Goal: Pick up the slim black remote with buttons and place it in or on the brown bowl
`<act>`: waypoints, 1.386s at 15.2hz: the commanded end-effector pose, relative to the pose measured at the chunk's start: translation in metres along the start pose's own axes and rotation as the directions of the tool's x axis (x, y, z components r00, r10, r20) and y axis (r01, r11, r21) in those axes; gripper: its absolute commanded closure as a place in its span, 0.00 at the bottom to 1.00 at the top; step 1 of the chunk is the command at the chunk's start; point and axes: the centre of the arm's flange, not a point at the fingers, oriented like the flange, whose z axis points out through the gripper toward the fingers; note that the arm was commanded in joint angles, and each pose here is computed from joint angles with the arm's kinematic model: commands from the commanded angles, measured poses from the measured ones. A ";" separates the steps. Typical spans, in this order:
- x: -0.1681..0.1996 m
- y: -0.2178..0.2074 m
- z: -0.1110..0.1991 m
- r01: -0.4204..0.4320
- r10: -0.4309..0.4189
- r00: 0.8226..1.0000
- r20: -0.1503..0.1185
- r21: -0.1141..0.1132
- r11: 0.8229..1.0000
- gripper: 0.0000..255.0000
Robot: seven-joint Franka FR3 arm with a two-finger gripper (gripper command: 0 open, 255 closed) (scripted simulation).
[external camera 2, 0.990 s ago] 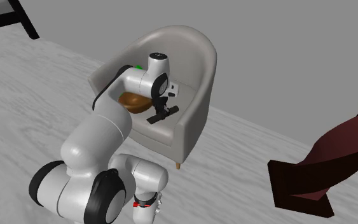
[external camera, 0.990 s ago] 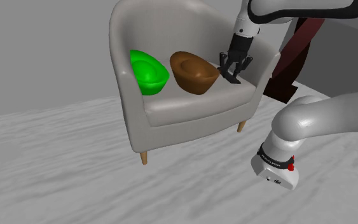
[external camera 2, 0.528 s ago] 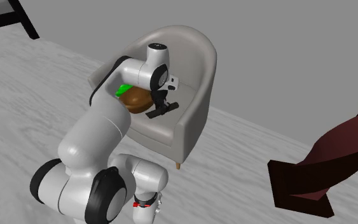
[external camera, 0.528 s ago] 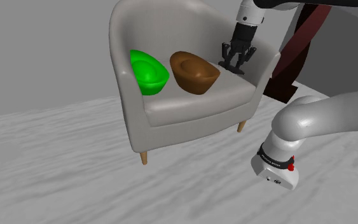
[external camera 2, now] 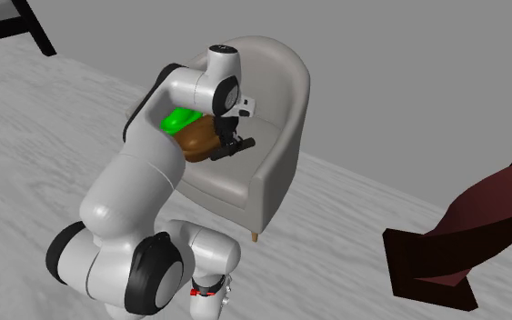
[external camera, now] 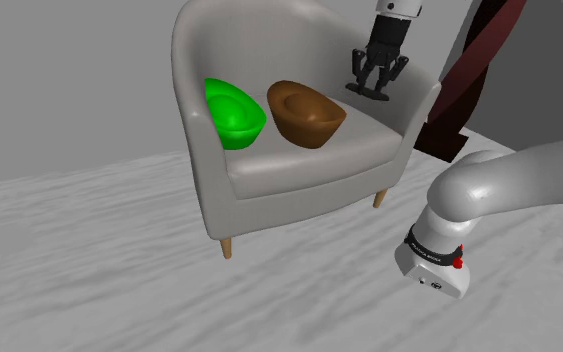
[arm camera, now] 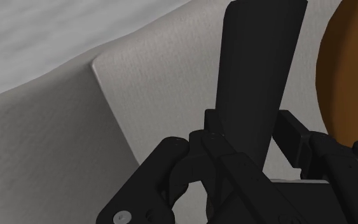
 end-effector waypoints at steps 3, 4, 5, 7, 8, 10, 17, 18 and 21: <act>0.001 -0.001 -0.022 0.000 0.000 1.000 0.000 0.000 1.000 1.00; 0.001 -0.002 -0.027 0.000 0.000 1.000 0.000 0.000 1.000 1.00; 0.001 -0.002 -0.032 0.000 0.000 1.000 0.000 0.000 1.000 1.00; 0.001 -0.003 -0.043 0.000 0.000 1.000 0.000 0.000 1.000 1.00; 0.001 -0.003 -0.048 0.000 0.000 1.000 0.000 0.000 1.000 1.00; 0.001 -0.004 -0.058 0.000 0.000 1.000 0.000 0.000 1.000 1.00; -0.012 -0.069 -0.059 0.000 0.000 1.000 0.000 0.000 1.000 1.00; -0.015 -0.082 -0.057 0.000 0.000 1.000 0.000 0.000 1.000 1.00; -0.023 -0.120 -0.052 0.000 0.000 1.000 0.000 0.000 1.000 1.00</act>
